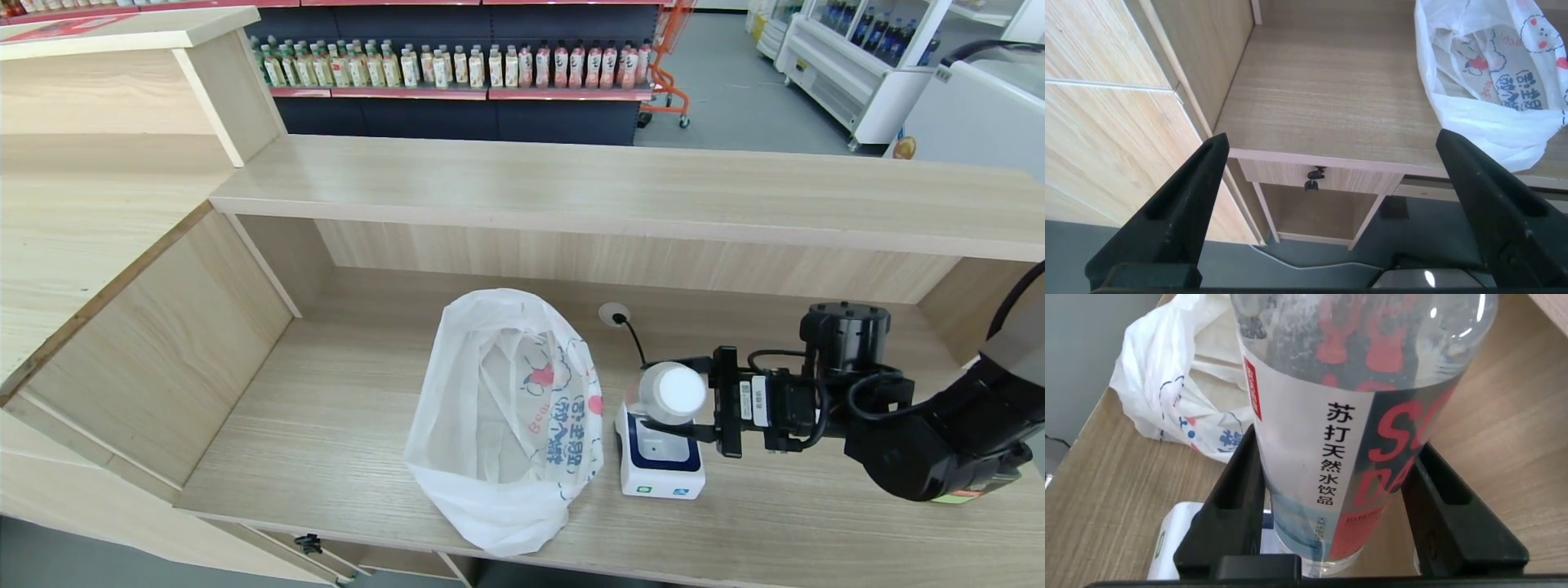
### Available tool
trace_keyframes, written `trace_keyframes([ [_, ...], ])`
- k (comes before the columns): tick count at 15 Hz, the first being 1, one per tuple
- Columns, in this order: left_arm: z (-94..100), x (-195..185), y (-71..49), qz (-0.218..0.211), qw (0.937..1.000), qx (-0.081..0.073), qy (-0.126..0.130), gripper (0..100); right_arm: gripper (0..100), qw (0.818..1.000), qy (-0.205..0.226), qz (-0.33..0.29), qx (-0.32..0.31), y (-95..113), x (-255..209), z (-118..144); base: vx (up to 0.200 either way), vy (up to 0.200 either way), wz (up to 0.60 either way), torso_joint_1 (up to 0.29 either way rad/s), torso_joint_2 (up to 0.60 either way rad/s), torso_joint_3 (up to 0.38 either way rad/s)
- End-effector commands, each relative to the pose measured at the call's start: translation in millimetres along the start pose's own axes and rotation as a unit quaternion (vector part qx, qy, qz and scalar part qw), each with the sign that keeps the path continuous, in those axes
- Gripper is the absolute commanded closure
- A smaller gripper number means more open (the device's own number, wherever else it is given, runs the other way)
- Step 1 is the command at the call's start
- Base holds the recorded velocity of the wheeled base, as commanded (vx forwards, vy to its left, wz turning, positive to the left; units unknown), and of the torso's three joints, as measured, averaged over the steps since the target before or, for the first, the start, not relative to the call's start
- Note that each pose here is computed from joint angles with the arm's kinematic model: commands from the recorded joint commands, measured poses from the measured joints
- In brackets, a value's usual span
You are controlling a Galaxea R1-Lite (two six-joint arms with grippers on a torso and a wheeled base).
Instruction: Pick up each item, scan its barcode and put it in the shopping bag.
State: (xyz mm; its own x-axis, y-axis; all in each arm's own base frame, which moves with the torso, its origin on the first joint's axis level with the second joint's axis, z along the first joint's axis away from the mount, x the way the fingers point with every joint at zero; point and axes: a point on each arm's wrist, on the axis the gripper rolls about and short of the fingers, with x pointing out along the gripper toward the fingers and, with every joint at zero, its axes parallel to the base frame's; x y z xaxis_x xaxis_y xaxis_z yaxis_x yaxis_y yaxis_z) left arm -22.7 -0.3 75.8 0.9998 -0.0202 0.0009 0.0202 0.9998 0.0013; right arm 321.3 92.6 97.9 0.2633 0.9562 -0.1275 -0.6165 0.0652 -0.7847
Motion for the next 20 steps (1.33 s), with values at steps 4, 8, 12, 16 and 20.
trace_keyframes([
  [4, 0.0, 0.0, 0.0, 0.000, 1.0000, 0.000, 0.000, 0, 100, 1.000, 0.005, -0.005, -0.029, -3.0, -1.4, -7.2, 0.000, 0.000, 0.00, 0.000, 0.00, 0.000],
  [8, 0.0, 0.0, 0.0, 0.000, 1.0000, -0.001, 0.000, 0, 100, 0.999, 0.014, -0.008, -0.036, -3.1, -5.2, -15.2, 0.000, 0.000, 0.00, 0.000, 0.00, 0.000],
  [12, 0.0, 0.0, 0.0, 0.000, 1.0000, 0.000, 0.000, 0, 100, 0.999, 0.016, -0.011, -0.048, -5.0, -6.0, -17.8, 0.000, 0.000, 0.00, 0.000, 0.00, 0.000],
  [16, 0.0, 0.0, 0.0, 0.000, 1.0000, -0.001, 0.000, 0, 100, 0.998, 0.028, -0.008, -0.047, -1.8, -10.2, -26.7, 0.000, 0.000, 0.00, 0.000, 0.00, 0.000],
  [20, 0.0, 0.0, 0.0, -0.001, 1.0000, 0.000, 0.000, 0, 100, 0.998, 0.028, -0.008, -0.051, -3.3, -9.2, -29.7, 0.000, 0.000, 0.00, 0.000, 0.00, 0.000],
])
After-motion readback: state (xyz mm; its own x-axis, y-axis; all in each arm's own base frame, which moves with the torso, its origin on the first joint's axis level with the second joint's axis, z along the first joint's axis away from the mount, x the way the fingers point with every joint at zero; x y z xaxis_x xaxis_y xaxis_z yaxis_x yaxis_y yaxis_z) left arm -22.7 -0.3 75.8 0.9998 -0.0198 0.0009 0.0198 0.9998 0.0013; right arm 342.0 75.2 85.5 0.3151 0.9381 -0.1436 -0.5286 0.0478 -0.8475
